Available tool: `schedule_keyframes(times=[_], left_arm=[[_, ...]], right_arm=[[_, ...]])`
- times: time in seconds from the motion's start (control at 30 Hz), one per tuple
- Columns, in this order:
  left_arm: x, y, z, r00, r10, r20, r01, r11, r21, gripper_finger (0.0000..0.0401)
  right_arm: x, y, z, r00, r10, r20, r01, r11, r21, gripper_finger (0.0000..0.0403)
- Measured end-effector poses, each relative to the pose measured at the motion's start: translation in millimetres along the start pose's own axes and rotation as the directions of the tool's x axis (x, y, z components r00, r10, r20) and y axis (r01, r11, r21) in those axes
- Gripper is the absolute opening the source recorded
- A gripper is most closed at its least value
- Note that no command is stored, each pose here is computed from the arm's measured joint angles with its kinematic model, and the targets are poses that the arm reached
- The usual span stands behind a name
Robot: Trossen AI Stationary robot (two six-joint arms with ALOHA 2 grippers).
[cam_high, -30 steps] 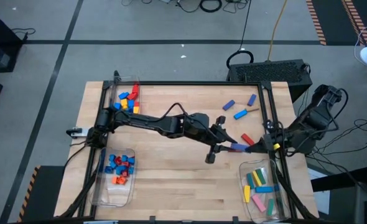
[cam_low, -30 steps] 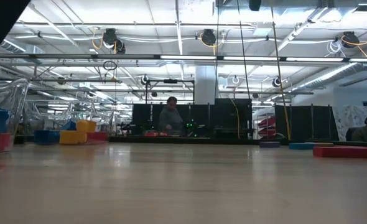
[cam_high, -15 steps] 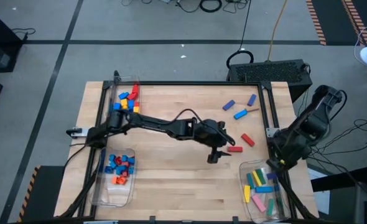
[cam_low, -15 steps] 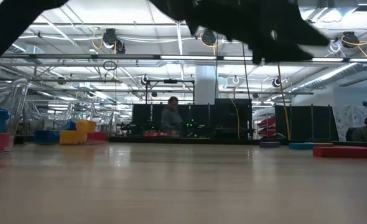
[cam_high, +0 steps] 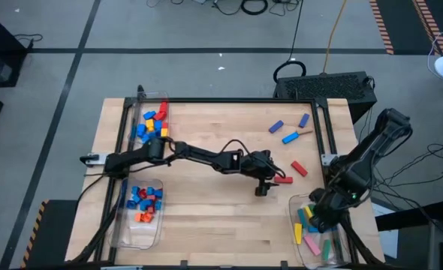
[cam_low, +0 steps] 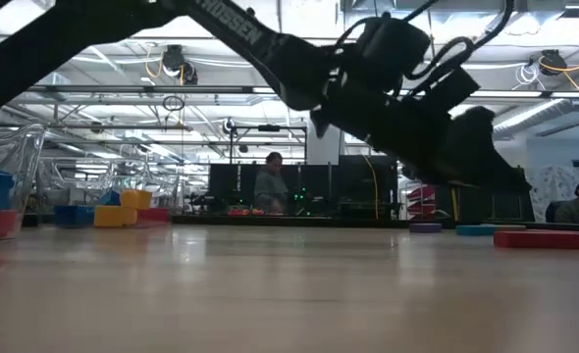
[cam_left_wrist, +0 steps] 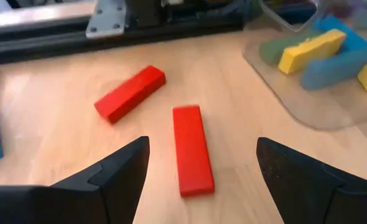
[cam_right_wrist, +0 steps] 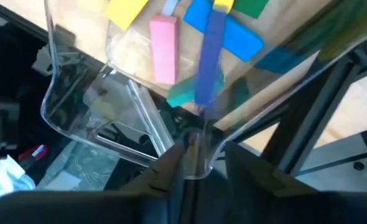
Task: Sort blocks by size
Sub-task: Put the blue rectangular block into the bottom right transparent bin, then put the red rectangular block into the bottom right transparent bin
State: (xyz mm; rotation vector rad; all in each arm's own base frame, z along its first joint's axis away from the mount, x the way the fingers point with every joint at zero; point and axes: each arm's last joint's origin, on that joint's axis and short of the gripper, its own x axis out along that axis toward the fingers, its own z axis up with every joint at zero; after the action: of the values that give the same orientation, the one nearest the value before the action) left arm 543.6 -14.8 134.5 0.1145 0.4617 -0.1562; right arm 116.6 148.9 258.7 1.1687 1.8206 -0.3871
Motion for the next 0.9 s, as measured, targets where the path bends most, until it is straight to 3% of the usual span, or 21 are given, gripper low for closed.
schedule_keyframes(times=[0.2, 0.37, 0.67, 0.9], left_arm=[[18, 3, -27, 1.000, 0.014, 0.009, -0.014, 1.000, -0.028, 0.0297], [20, 4, -29, 0.998, 0.064, 0.020, -0.063, 0.998, -0.027, 0.0294], [25, -1, -34, 0.999, 0.004, 0.044, -0.003, 1.000, -0.023, 0.0228], [34, -6, -49, 0.999, 0.003, 0.041, -0.002, 1.000, -0.024, 0.0219]], right_arm=[[4, 6, 0, 1.000, 0.015, -0.005, -0.015, 0.998, 0.056, 0.0147], [-1, 7, -3, 0.998, 0.062, -0.022, -0.060, 0.995, 0.080, 0.0172], [-11, 5, -7, 0.996, 0.082, -0.030, -0.080, 0.994, 0.069, 0.0168], [-14, 5, -9, 0.993, 0.106, -0.046, -0.100, 0.989, 0.111, 0.0165]])
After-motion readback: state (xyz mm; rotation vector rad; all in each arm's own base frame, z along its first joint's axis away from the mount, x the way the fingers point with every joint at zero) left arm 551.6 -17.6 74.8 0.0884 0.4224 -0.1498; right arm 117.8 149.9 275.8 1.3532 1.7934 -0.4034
